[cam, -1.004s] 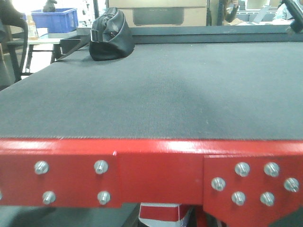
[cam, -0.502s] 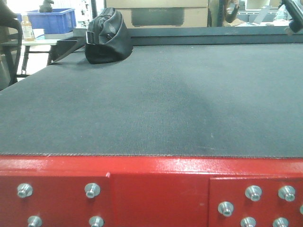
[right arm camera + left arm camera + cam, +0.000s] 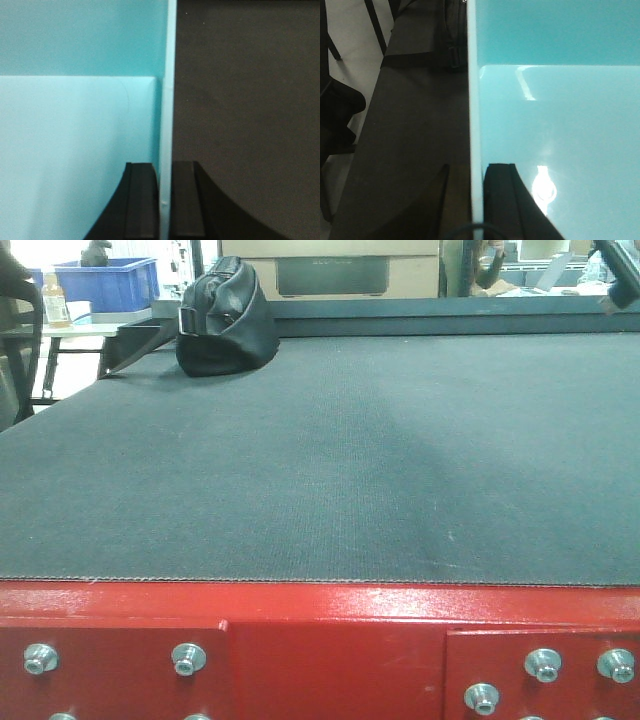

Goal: Fetch blue bin and place on conveyor start
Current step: 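Hold the bin while the base approaches the red-framed conveyor belt, then lower the light-blue bin onto the near end of the conveyor belt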

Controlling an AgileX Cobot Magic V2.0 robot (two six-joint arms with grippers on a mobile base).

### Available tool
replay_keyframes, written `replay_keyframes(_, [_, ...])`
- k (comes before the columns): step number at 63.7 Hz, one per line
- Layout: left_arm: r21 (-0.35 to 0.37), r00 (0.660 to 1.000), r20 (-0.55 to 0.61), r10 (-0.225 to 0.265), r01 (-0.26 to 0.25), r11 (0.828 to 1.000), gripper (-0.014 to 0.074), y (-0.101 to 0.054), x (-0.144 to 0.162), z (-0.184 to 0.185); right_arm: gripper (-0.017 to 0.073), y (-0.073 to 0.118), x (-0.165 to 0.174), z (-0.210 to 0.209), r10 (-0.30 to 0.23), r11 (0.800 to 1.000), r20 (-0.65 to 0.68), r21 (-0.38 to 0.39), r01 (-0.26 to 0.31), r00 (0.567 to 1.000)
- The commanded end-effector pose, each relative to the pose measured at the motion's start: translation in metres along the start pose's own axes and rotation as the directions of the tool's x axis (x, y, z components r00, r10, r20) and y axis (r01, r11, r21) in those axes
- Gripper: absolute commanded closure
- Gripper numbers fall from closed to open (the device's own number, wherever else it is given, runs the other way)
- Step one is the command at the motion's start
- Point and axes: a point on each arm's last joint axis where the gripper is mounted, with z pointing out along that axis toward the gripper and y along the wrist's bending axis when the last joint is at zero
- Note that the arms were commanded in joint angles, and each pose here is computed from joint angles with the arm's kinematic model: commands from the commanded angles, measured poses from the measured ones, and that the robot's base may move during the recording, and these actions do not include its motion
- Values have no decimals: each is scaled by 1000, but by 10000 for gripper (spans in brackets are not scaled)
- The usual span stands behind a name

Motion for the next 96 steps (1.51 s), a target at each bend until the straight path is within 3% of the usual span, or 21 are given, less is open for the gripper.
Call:
replay_keyframes(1, [3,998,57,9,-9,1000,705,1,-6,-7,724,-2,-7,-10,0,1000,64,-13,1,998])
replay_keyframes(23, [16,997,79,7,-9,1000,705,0,-8,-7,724,-1,-9,-10,0,1000,81,-21,2,997])
replay_keyframes(30, [32,998,64,0,-2,999,705,-2,-7,-4,724,0,-6,-5,44,999,49,-12,-44,998])
replay_keyframes(35, [39,999,43,-3,1,999,705,-6,-4,3,724,2,-1,8,41,999,-1,14,-41,999])
replay_keyframes(41, [56,1000,5,-12,12,998,705,-14,2,20,724,6,7,25,23,999,-39,26,-22,999])
replay_keyframes(50, [62,999,-44,-22,25,998,705,-22,24,51,724,10,25,53,54,998,-60,26,-52,997])
replay_keyframes(59, [78,995,-94,-18,26,997,705,-28,52,84,724,17,48,83,7,1000,-61,-12,-8,998])
replay_keyframes(70, [92,988,-156,-21,35,995,705,-28,86,125,724,21,80,122,33,999,-116,-17,-35,993])
replay_keyframes(84, [82,978,-210,-18,36,996,705,-28,109,162,724,31,109,173,-1,1000,-194,-7,-1,981])
replay_keyframes(96, [75,969,-249,-4,23,997,705,-33,122,184,724,35,127,199,7,1000,-252,17,-3,968])
